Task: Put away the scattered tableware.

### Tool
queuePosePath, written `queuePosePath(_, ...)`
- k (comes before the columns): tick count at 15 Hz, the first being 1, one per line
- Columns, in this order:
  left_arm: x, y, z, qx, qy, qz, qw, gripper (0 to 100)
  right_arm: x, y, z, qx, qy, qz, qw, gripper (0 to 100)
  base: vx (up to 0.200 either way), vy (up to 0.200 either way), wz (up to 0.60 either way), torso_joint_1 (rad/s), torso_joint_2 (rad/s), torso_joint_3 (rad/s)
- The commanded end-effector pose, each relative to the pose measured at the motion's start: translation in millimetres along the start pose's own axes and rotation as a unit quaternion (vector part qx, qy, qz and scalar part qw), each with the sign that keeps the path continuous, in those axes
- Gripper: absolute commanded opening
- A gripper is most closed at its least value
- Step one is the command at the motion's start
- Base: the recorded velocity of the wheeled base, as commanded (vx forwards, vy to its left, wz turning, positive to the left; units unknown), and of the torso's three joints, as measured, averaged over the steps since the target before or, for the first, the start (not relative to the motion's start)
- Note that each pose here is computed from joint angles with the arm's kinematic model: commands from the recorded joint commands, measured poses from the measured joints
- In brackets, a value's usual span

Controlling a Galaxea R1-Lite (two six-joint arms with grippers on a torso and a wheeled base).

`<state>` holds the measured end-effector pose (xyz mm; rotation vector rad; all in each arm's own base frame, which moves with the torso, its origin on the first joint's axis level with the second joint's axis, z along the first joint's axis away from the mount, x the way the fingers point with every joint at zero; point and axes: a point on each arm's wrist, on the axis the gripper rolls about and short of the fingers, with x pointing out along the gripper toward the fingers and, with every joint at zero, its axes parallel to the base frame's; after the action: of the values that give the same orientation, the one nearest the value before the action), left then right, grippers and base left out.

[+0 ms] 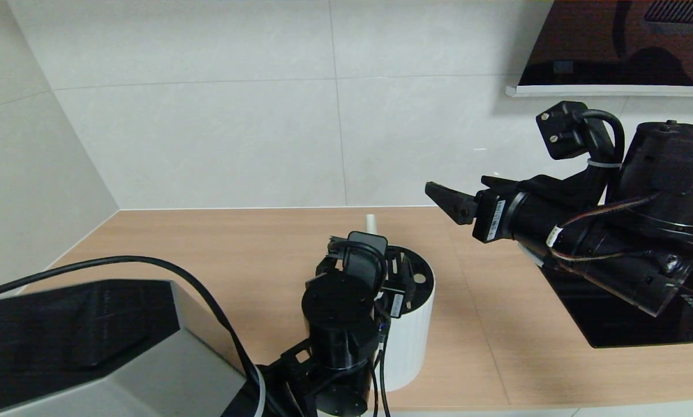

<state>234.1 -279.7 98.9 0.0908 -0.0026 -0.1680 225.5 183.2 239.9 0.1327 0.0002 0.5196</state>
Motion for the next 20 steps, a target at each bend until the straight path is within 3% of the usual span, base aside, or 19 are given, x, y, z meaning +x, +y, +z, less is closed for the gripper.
queuePosePath(1,-2,0.9,1.4,-0.001,-0.001,0.000,1.0000,100,0,0,0,0.000,0.000,0.000,1.000,100,0.000,0.000,0.00,0.000,0.00,0.000)
queuePosePath(2,-2,1.5,3.2,-0.003,-0.004,0.000,1.0000,100,0,0,0,0.000,0.000,0.000,1.000,100,0.000,0.000,0.00,0.000,0.00,0.000)
queuePosePath(5,-13,11.5,28.4,-0.030,-0.037,-0.006,0.9988,100,0,0,0,0.000,-0.001,0.000,1.000,100,0.000,0.000,0.00,0.000,0.00,0.000)
queuePosePath(6,-22,20.8,48.0,-0.050,-0.058,-0.015,0.9969,100,-1,0,2,0.001,-0.003,0.000,1.000,100,0.000,0.000,0.00,0.000,0.00,0.000)
queuePosePath(8,-34,34.5,71.6,-0.074,-0.086,-0.030,0.9931,100,-1,0,3,0.001,-0.005,0.000,1.000,100,0.000,0.000,0.00,0.000,0.00,0.000)
queuePosePath(9,-39,38.8,77.2,-0.078,-0.094,-0.040,0.9917,100,-1,0,3,0.001,-0.005,0.000,1.000,100,0.000,0.000,0.00,0.000,0.00,0.000)
queuePosePath(11,-62,61.1,97.9,-0.090,-0.119,-0.081,0.9855,100,-2,-1,5,0.002,-0.008,0.000,1.000,100,0.000,0.000,0.00,0.000,0.00,0.000)
queuePosePath(13,-75,78.0,114.3,-0.097,-0.133,-0.084,0.9828,100,-7,-1,11,0.003,-0.019,0.000,1.000,100,0.000,0.000,0.00,0.000,0.00,0.000)
queuePosePath(15,-94,110.9,141.5,-0.116,-0.165,-0.067,0.9771,100,-22,-10,29,0.007,-0.049,-0.012,0.999,100,0.000,0.000,0.00,0.000,0.00,0.000)
queuePosePath(16,-97,116.8,144.5,-0.117,-0.168,-0.062,0.9768,100,-26,-13,32,0.008,-0.055,-0.016,0.998,100,0.000,0.000,0.00,0.000,0.00,0.000)
queuePosePath(17,-112,146.6,151.1,-0.125,-0.175,-0.031,0.9762,100,-44,-24,43,0.009,-0.077,-0.033,0.996,100,0.000,0.000,0.00,0.000,0.00,0.000)
queuePosePath(19,-130,181.3,147.1,-0.126,-0.160,0.015,0.9789,100,-70,-32,49,0.008,-0.096,-0.050,0.994,100,0.000,0.000,0.00,0.000,0.00,0.000)
queuePosePath(20,-140,192.6,144.9,-0.122,-0.154,0.029,0.9800,100,-84,-40,44,-0.007,-0.092,-0.066,0.994,100,0.000,0.000,0.00,0.000,0.00,0.000)
